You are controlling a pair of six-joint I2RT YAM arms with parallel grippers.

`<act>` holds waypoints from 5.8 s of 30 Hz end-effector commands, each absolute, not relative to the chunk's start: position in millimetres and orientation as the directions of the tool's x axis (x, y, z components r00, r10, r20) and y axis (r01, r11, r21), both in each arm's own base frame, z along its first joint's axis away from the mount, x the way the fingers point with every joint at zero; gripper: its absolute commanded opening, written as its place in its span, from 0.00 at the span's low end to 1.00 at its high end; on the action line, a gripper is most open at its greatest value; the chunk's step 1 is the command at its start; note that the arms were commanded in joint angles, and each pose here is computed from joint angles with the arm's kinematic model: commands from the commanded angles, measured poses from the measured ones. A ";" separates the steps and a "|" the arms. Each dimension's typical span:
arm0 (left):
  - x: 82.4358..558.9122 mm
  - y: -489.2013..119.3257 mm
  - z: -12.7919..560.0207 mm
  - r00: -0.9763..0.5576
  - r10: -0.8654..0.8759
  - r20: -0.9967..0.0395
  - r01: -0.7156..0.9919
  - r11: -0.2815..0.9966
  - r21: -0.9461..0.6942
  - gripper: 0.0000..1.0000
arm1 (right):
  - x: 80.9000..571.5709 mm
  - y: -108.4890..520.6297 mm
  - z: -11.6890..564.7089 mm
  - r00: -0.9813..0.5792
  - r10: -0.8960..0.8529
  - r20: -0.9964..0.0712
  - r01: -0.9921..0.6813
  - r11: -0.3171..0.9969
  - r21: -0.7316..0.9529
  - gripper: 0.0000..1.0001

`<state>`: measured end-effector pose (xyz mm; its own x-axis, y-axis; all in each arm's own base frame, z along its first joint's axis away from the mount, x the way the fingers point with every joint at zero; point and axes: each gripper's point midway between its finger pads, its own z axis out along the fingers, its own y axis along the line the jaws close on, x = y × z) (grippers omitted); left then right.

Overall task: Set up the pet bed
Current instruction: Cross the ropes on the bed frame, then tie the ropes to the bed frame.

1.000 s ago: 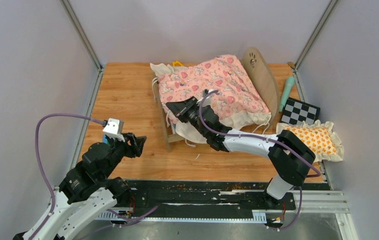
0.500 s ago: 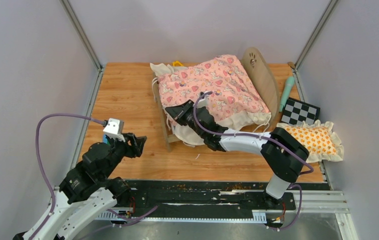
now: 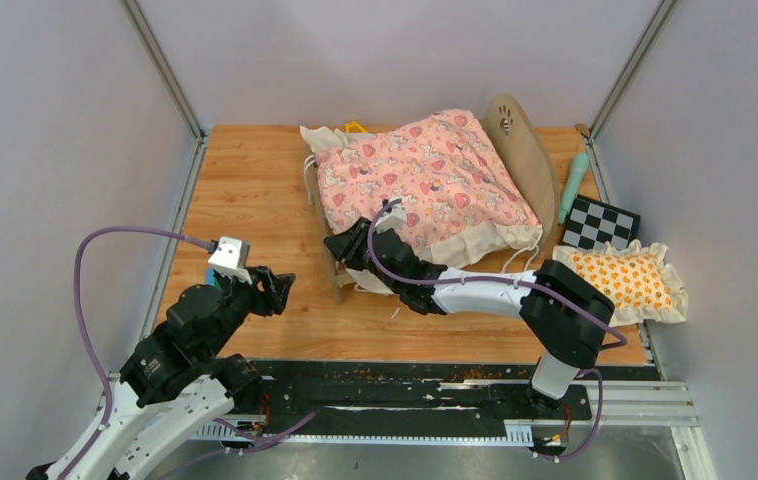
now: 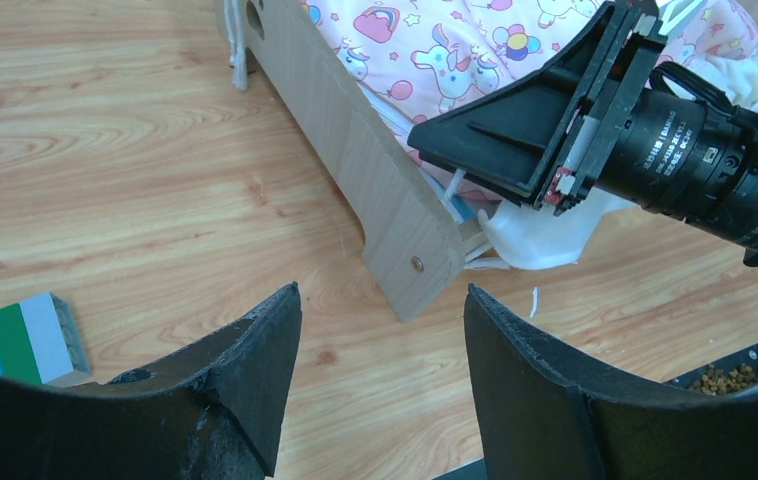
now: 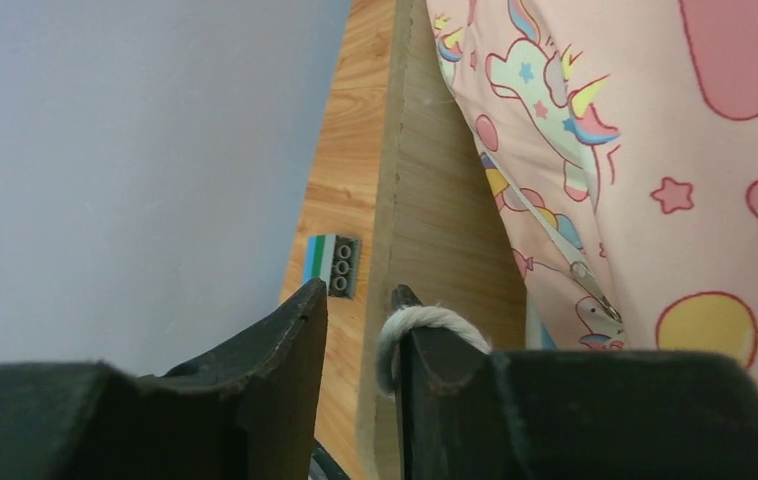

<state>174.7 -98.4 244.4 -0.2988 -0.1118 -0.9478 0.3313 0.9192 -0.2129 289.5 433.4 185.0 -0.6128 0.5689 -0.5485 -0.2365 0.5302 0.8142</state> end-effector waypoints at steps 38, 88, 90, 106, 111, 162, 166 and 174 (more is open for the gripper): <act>175.7 -105.7 249.8 -0.279 -0.122 -0.952 0.365 0.904 -0.223 0.68 | 240.4 405.4 190.8 -0.582 0.213 -0.785 -0.241 0.877 0.416 0.54; 285.1 -184.9 162.9 -0.508 -0.003 -0.861 0.190 0.975 -0.115 0.34 | 178.7 344.1 130.9 -0.174 0.049 -0.984 -0.771 0.614 0.167 0.48; 288.9 -188.4 163.0 -0.510 0.009 -0.860 0.195 0.975 -0.106 0.16 | 181.4 344.8 123.5 -0.156 0.030 -0.987 -0.771 0.621 0.141 0.48; 301.5 -194.2 174.1 -0.498 0.079 -0.863 0.223 0.974 -0.039 0.00 | 198.3 397.1 94.7 0.152 0.016 -0.988 -0.828 0.548 -0.118 0.67; 301.8 -191.9 180.2 -0.486 0.093 -0.869 0.227 0.974 -0.023 0.00 | 213.8 409.0 88.8 0.179 -0.002 -0.984 -0.797 0.586 -0.146 0.67; 305.4 -192.6 168.3 -0.522 0.123 -0.844 0.274 0.961 -0.029 0.00 | 166.8 407.5 3.6 -0.360 -0.173 -0.917 -0.873 0.410 0.265 0.00; 305.6 -192.1 167.1 -0.524 0.127 -0.842 0.275 0.961 -0.026 0.00 | 148.2 403.3 10.8 -0.384 -0.190 -0.904 -0.886 0.353 0.302 0.00; 305.3 -192.1 167.3 -0.525 0.129 -0.842 0.280 0.960 -0.027 0.00 | 139.0 377.8 17.1 -0.376 -0.270 -0.886 -0.883 0.394 0.255 0.10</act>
